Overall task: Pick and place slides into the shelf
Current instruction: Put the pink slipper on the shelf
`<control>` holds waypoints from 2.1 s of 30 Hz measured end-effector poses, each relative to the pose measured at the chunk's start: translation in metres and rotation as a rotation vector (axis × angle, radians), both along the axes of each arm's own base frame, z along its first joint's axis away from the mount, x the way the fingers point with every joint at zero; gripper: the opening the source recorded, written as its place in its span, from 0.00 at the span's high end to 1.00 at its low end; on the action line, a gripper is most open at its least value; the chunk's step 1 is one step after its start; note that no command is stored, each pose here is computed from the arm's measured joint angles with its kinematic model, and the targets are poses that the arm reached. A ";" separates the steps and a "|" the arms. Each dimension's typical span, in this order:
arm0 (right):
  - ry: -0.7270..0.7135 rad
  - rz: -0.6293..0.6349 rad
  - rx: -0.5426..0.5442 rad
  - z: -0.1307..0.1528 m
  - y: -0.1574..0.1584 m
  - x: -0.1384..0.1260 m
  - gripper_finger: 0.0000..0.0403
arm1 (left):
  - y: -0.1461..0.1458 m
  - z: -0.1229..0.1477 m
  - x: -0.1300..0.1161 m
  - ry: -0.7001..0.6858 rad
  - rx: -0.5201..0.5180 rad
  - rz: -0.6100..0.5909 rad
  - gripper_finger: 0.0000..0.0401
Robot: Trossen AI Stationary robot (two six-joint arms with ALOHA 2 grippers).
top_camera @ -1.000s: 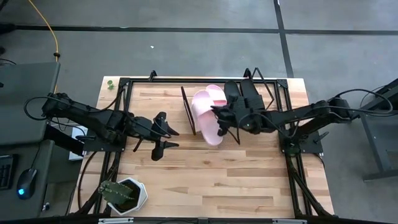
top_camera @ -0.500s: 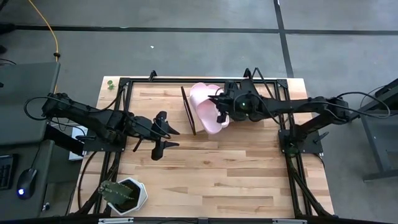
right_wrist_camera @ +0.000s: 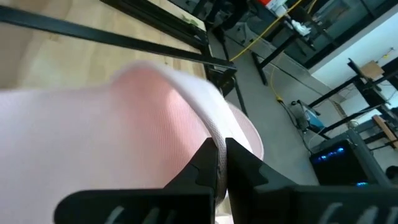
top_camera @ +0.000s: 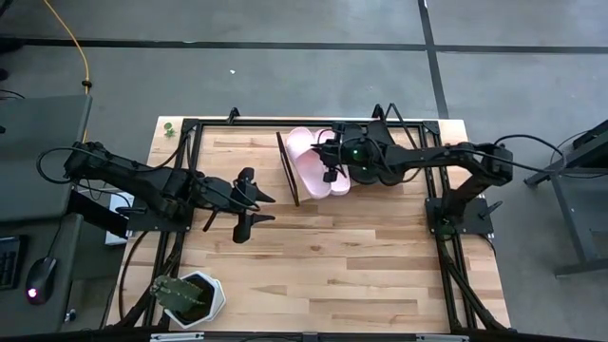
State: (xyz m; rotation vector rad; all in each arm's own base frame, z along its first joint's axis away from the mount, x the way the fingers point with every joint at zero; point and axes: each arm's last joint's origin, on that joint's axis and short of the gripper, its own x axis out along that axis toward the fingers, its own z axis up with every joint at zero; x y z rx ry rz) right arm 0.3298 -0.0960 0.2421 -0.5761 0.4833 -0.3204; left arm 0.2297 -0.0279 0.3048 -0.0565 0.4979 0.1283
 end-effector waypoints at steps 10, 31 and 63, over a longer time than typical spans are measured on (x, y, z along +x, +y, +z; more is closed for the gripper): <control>-0.002 0.008 -0.027 -0.026 -0.005 0.018 1.00 | 0.000 0.000 0.000 0.001 -0.022 0.014 0.50; 0.055 -0.019 -0.028 -0.068 -0.015 0.032 1.00 | 0.000 0.000 0.000 0.001 -0.022 0.014 0.50; 0.159 -0.022 0.008 -0.077 -0.013 0.028 0.96 | 0.000 0.000 0.000 0.001 -0.023 0.014 0.50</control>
